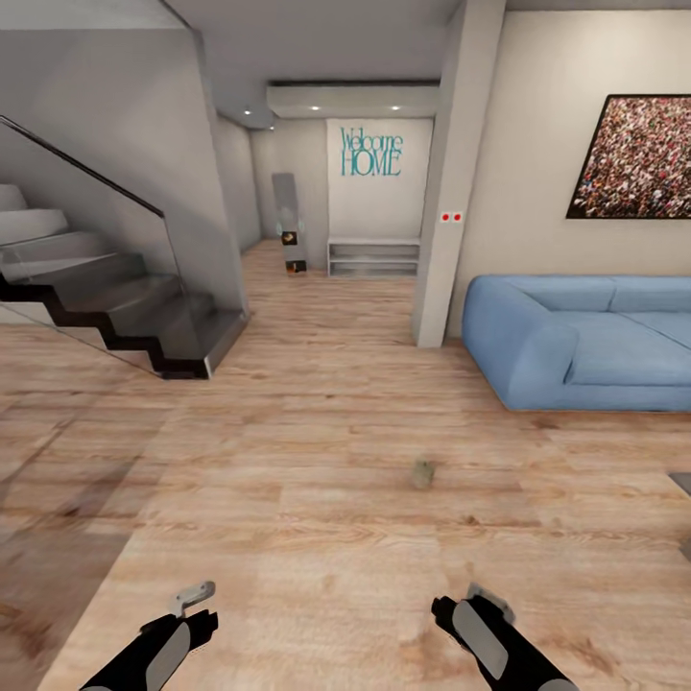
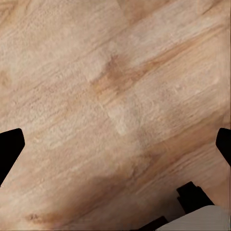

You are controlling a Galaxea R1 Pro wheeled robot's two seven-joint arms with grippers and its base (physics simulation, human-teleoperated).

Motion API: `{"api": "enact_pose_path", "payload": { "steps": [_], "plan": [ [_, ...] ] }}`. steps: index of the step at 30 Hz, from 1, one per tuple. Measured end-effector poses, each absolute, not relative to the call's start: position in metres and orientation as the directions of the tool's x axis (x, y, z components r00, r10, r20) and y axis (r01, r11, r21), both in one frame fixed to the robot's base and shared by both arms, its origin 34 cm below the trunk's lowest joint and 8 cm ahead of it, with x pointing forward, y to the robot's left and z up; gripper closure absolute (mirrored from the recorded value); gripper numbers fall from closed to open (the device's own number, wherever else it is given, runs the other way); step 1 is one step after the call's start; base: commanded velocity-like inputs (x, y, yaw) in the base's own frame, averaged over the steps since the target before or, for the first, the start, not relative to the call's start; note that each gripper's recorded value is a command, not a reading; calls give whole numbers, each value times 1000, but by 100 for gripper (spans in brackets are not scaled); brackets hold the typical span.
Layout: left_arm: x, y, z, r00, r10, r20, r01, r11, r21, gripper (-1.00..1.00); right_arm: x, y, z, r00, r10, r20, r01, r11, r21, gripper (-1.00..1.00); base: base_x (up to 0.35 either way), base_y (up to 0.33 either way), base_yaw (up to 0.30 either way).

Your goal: Place each of the two pumpkins and all three candles from the living room inside a cabinet in the living room (use any cabinet), then make sure every cabinet is closed, and position the cauldron so it is next to a table in the living room.

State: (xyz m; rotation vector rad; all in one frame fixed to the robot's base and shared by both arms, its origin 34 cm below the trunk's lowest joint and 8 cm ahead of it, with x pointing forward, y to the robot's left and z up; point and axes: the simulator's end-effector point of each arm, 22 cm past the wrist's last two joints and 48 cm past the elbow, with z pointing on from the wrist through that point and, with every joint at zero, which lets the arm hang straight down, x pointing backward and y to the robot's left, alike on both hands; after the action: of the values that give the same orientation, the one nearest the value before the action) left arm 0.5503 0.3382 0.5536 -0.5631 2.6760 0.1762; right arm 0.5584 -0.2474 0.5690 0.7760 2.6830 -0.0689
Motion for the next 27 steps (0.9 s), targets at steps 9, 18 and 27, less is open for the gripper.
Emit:
{"api": "enact_pose_path", "payload": {
  "steps": [9,18,27],
  "plan": [
    [550,338,553,-842,-353,-407,-404,914,43,-100,564,-255,567,-805,436,-402,464,885,29,-100,330,0,-1],
    [550,338,554,-842,-353,-407,-404,914,44,-100,564,-255,567,-800,446,-400,474,880,34,-100,330,0,-58],
    [550,338,554,-842,-353,-407,-404,914,44,-100,564,-255,567,-800,447,-400,474,880,34,-100,330,0,-189]
  ]
}}
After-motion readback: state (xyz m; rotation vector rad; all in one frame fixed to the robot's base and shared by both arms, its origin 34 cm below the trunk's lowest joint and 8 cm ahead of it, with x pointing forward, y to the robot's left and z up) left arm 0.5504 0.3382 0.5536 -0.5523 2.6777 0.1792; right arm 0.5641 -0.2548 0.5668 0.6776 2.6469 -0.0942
